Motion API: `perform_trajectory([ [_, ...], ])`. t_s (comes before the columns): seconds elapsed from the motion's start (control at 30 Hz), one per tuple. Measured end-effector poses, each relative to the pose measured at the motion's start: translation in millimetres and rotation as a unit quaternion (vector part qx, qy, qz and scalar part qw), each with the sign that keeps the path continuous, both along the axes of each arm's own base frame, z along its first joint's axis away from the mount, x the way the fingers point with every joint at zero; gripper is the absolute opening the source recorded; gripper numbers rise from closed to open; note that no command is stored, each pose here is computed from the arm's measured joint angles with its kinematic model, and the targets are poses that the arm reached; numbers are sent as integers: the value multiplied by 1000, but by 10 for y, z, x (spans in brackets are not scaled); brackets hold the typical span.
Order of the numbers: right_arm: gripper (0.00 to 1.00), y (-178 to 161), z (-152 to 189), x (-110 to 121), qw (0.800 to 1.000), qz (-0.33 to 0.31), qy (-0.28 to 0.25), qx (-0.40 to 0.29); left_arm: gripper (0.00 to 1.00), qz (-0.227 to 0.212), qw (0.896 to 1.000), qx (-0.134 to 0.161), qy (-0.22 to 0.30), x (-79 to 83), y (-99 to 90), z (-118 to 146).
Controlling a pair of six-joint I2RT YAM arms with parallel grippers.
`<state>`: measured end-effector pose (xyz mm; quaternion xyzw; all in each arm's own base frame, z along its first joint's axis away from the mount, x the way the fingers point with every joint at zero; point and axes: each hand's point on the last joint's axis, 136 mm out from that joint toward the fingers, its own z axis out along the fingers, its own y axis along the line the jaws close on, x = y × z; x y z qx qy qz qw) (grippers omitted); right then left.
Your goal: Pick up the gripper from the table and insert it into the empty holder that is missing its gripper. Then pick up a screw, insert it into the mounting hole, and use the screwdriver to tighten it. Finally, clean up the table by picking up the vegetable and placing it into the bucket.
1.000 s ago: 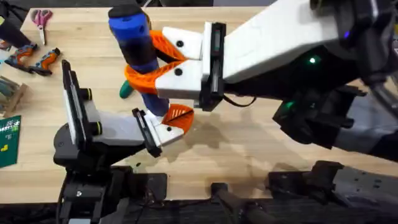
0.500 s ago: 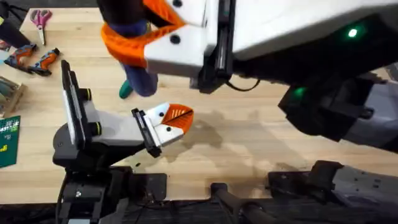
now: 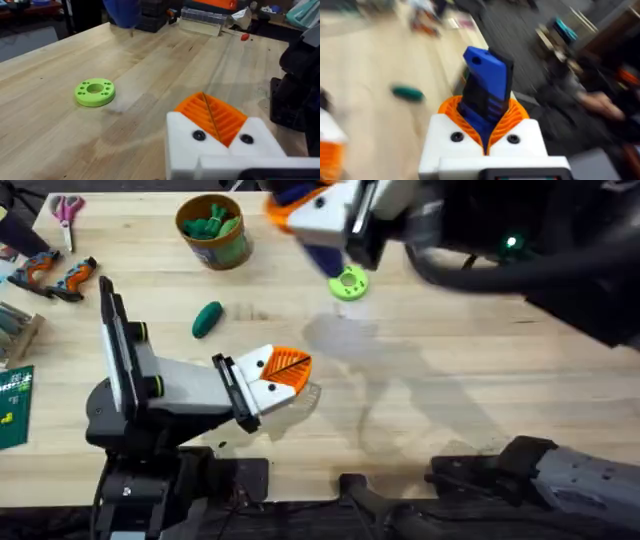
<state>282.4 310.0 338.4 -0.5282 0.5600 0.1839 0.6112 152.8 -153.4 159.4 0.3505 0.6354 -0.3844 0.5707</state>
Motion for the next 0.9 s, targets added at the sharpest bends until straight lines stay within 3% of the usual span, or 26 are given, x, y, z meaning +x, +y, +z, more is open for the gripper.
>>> perform_trajectory([
  [0.2,27,-433,-377,485,989,-92,-35,-109,4,0,1000,0,0,0,0,0],
  [0.33,27,-685,-731,856,971,-128,-57,-192,4,0,1000,0,0,0,0,0],
  [0.67,27,-1435,-1524,1631,918,-161,-94,-351,4,0,1000,0,0,0,0,0],
  [0.9,27,-1840,-2099,1911,890,-150,-87,-421,4,0,1000,0,0,0,0,0],
])
